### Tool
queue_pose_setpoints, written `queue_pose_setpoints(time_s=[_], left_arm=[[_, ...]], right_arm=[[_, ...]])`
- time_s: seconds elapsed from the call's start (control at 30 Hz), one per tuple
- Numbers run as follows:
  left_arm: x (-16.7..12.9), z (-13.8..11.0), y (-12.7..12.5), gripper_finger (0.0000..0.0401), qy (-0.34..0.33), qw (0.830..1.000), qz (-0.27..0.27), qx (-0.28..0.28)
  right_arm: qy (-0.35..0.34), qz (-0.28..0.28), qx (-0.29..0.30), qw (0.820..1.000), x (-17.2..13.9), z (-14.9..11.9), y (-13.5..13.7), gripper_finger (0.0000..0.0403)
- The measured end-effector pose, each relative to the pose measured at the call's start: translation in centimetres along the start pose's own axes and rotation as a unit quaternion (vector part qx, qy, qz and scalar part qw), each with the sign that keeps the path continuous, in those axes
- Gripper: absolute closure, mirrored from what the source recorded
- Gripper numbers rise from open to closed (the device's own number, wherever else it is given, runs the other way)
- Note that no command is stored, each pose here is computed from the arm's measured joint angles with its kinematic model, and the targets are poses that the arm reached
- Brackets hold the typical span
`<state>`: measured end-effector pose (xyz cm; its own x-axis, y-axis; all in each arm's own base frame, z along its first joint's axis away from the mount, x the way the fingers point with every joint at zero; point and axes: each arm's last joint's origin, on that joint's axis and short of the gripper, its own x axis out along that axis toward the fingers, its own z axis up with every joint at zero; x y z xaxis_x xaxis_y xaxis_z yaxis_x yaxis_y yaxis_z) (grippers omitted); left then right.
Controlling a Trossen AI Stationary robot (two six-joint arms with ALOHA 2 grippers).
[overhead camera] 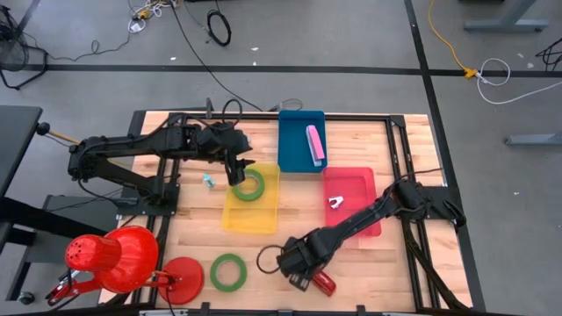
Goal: Pick and place Stapler, Stapler remover, tape
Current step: Put the red stapler into the blue bin
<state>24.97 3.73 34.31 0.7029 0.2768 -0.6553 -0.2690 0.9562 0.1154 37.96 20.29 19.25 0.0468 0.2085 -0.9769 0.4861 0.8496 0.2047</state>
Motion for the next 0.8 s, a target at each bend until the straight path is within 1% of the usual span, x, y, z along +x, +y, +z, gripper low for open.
queue_pose_setpoints(time_s=[0.13, 0.23, 0.5, 0.67, 0.8], left_arm=[[-0.4, 0.5, 0.0, 0.0209, -0.010, 1.000, -0.006, -0.002], [-1.0, 1.1, 0.1, 0.0209, -0.023, 1.000, -0.008, -0.004], [-2.1, 2.3, 0.3, 0.0209, -0.048, 0.999, -0.007, 0.014], [-2.7, 2.8, 0.4, 0.0209, -0.061, 0.998, -0.007, 0.011], [-2.8, 2.9, 0.4, 0.0209, -0.063, 0.998, -0.007, 0.012]], right_arm=[[-0.024, 0.014, 0.011, 1.000, -2.2, 0.8, -0.8, 0.0233], [-0.051, 0.029, 0.022, 0.998, -4.5, 1.4, -1.6, 0.0233], [-0.118, 0.062, 0.073, 0.988, -10.6, 3.8, -5.6, 0.0233], [-0.149, 0.046, 0.099, 0.983, -13.5, 5.0, -8.9, 0.0233], [-0.156, 0.014, 0.119, 0.980, -15.0, 6.2, -12.1, 0.0233]])
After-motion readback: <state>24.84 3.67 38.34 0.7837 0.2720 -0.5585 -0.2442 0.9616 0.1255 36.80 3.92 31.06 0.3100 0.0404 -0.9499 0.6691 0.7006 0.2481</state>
